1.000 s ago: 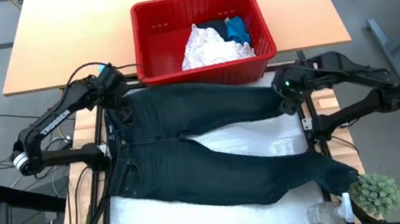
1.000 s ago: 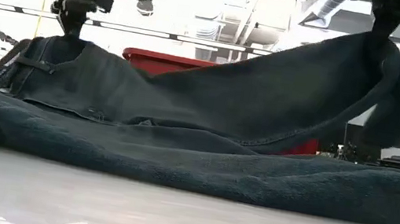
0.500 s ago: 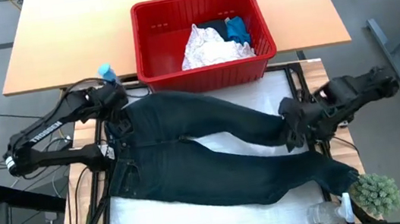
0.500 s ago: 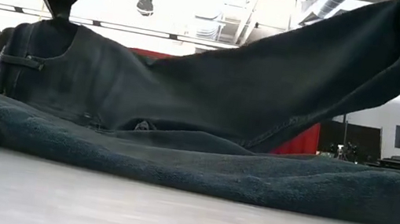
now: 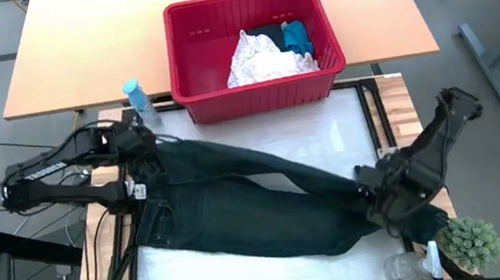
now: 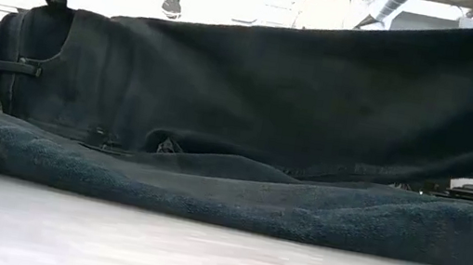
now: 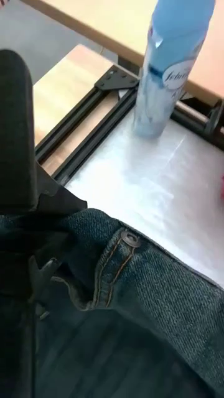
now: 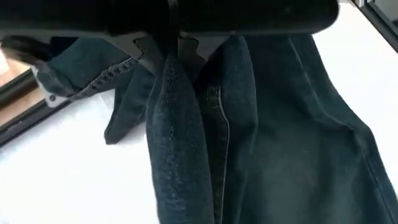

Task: Fold Laundry from Bin
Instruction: Fold the black pants from the red bin

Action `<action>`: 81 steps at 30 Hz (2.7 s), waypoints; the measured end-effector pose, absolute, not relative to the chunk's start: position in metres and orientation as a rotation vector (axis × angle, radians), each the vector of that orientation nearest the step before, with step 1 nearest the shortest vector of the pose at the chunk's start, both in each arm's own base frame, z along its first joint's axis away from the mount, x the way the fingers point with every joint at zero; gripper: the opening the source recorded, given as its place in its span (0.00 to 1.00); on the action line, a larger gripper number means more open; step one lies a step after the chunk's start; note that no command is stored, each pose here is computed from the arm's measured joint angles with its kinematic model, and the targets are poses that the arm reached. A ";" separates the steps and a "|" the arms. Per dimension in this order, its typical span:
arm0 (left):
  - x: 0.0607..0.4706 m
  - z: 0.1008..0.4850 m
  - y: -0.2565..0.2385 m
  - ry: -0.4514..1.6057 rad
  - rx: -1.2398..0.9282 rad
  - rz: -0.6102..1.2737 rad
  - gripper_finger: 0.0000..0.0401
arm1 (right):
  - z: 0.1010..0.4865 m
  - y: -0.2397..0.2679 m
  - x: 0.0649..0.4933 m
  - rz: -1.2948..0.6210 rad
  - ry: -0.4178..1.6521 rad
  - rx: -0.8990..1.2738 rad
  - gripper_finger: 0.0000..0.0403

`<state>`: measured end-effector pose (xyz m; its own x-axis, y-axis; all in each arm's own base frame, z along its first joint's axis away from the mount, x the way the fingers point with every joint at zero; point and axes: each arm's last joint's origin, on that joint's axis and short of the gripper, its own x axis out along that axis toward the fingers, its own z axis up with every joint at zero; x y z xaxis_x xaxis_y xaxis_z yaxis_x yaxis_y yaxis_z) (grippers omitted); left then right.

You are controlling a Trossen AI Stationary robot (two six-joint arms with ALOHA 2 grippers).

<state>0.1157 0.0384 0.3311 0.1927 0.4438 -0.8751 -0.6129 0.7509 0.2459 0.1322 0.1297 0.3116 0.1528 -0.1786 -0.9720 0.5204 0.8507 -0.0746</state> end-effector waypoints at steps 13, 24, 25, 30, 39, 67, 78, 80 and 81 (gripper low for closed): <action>0.117 0.329 0.006 1.170 -0.181 0.635 0.00 | 0.307 0.170 0.121 -0.369 1.250 0.401 0.06; 0.122 0.322 -0.018 1.291 -0.164 0.477 0.00 | 0.276 0.212 0.129 -0.110 1.473 0.196 0.06; 0.123 0.321 -0.020 1.303 -0.160 0.458 0.00 | 0.271 0.215 0.131 -0.109 1.488 0.176 0.06; 0.128 0.317 -0.033 1.351 -0.147 0.403 0.00 | 0.251 0.229 0.136 -0.137 1.523 0.114 0.06; 0.135 0.299 -0.057 1.489 -0.077 0.304 0.00 | 0.241 0.243 0.143 -0.061 1.505 0.106 0.06; 0.134 0.277 -0.113 1.642 -0.129 -0.153 0.24 | 0.241 0.245 0.141 0.083 1.494 -0.035 0.10; 0.144 0.277 -0.115 1.488 -0.106 -0.097 0.49 | 0.241 0.245 0.141 0.088 1.491 -0.044 0.10; 0.150 0.279 -0.118 1.392 -0.120 -0.074 0.48 | 0.241 0.245 0.141 0.088 1.491 -0.044 0.10; 0.155 0.279 -0.120 1.347 -0.138 -0.094 0.48 | 0.241 0.245 0.141 0.088 1.491 -0.044 0.10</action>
